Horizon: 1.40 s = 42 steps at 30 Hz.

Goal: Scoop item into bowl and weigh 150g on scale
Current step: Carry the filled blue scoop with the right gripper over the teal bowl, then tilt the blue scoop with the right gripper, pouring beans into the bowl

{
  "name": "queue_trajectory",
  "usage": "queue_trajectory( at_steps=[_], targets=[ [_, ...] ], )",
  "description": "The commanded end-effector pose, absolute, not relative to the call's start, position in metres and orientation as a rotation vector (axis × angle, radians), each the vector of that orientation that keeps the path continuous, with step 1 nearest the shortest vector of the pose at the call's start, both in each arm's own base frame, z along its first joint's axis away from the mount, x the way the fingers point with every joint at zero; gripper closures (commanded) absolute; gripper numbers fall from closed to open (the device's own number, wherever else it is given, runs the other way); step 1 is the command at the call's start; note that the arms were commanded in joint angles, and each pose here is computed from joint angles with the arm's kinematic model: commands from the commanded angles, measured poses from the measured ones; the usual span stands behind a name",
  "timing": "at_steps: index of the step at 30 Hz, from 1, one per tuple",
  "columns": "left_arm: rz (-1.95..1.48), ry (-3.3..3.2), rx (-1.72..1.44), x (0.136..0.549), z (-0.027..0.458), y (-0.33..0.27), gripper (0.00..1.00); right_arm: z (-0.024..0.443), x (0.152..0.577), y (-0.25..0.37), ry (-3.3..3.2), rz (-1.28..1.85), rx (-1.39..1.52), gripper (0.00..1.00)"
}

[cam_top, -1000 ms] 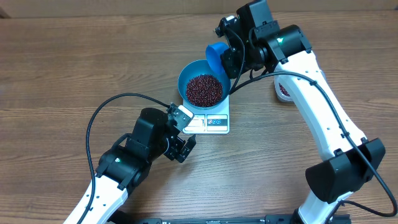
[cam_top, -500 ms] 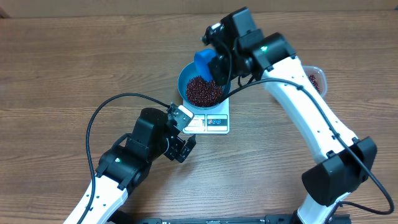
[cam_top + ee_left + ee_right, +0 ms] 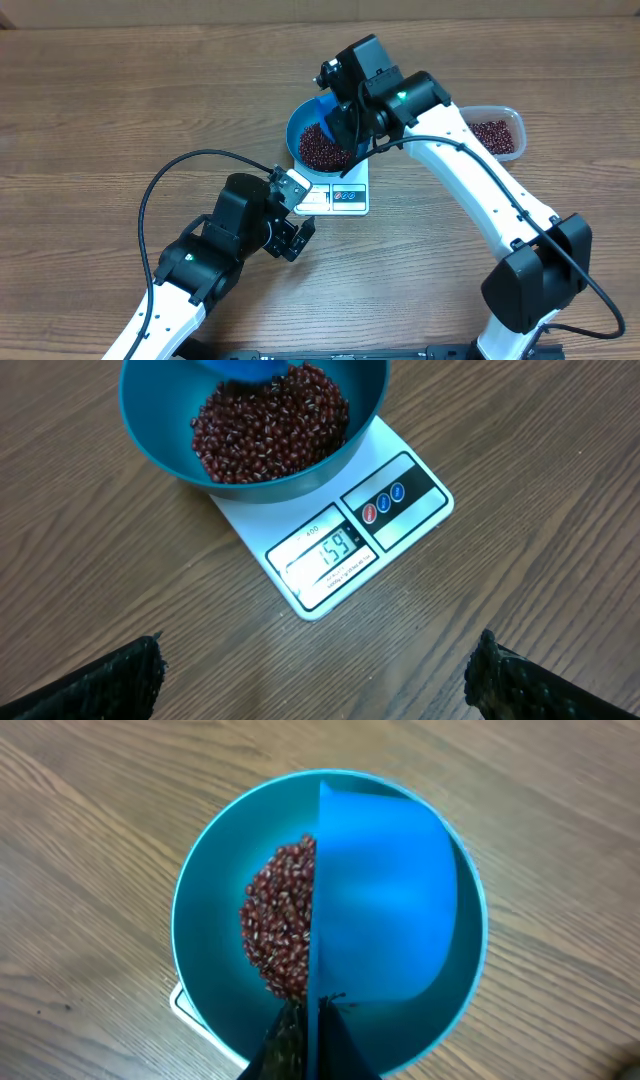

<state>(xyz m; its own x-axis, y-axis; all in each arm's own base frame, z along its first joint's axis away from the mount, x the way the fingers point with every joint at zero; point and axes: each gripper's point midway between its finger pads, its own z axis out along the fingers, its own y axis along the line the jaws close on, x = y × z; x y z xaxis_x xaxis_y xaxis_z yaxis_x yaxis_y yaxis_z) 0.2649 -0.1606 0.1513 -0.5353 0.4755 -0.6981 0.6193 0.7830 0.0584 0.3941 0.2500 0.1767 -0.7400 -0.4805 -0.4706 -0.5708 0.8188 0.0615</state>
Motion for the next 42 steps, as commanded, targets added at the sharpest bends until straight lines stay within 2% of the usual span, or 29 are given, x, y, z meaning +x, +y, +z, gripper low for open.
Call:
queue_trajectory(
  at_steps=[1,6,31,42],
  targets=[
    [-0.255,2.252,0.808,0.263,0.147,-0.161,0.00,0.161,0.395,0.246,2.596,0.213,-0.743,0.96],
    [-0.255,2.252,0.808,0.263,0.147,-0.161,0.00,0.153,0.403,0.232,2.612,0.094,-0.681,0.96],
    [-0.255,2.252,0.808,0.263,0.147,-0.161,0.01,0.138,0.388,0.250,2.650,0.123,-0.758,0.97],
    [-0.255,2.252,0.808,0.263,0.147,-0.161,0.00,0.161,0.386,0.272,2.626,0.407,-0.767,0.96]
  ],
)
